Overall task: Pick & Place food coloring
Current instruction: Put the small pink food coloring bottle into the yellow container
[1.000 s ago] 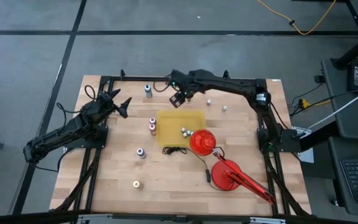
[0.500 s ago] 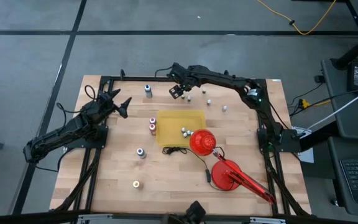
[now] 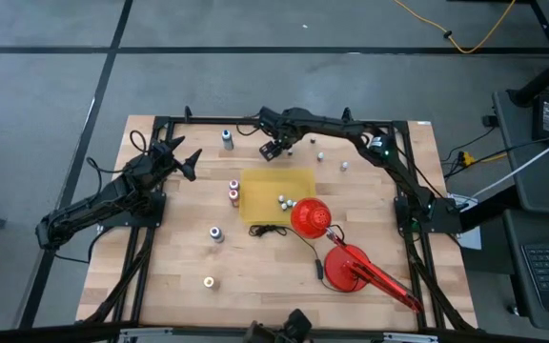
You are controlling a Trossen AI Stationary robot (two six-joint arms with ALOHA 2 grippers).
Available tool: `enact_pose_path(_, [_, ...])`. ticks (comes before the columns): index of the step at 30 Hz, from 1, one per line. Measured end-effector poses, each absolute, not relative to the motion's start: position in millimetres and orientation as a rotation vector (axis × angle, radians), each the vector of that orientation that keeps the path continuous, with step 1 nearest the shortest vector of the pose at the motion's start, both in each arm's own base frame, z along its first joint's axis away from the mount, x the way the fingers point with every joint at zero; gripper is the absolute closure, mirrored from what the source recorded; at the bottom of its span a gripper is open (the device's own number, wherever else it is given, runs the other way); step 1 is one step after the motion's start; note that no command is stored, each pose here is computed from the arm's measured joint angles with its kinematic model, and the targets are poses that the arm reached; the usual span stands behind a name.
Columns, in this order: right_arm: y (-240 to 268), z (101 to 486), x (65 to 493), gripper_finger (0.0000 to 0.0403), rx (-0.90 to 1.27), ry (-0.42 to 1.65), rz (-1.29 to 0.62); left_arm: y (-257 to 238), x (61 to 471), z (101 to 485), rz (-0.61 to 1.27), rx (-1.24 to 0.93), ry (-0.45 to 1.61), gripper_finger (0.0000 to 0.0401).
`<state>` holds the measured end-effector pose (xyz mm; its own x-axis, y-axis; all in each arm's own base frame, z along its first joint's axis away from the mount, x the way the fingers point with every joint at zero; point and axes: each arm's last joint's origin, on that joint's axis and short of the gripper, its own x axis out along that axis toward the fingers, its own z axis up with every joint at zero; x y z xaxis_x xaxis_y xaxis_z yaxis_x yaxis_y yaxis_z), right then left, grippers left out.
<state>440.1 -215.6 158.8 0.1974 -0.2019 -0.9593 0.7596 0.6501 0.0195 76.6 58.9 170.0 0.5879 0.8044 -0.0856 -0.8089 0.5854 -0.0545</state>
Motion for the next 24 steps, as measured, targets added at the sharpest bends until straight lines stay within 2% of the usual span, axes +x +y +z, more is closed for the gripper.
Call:
enact_pose_path(6, [-215.7,156.7,440.8,0.0184,0.553,1.198,-0.712,58.9,76.6,170.0,0.941,-0.091,0.053,0.0038])
enact_pose_path(20, [-214.8,156.7,441.2,0.0328,0.552,1.199,-0.708,58.9,76.6,170.1,0.941,-0.090,0.053,0.0036])
enact_pose_path(24, [-211.3,158.4,440.5,0.0331,0.558,1.216,-0.695,58.9,76.6,170.1,0.941,-0.091,0.053,0.0037])
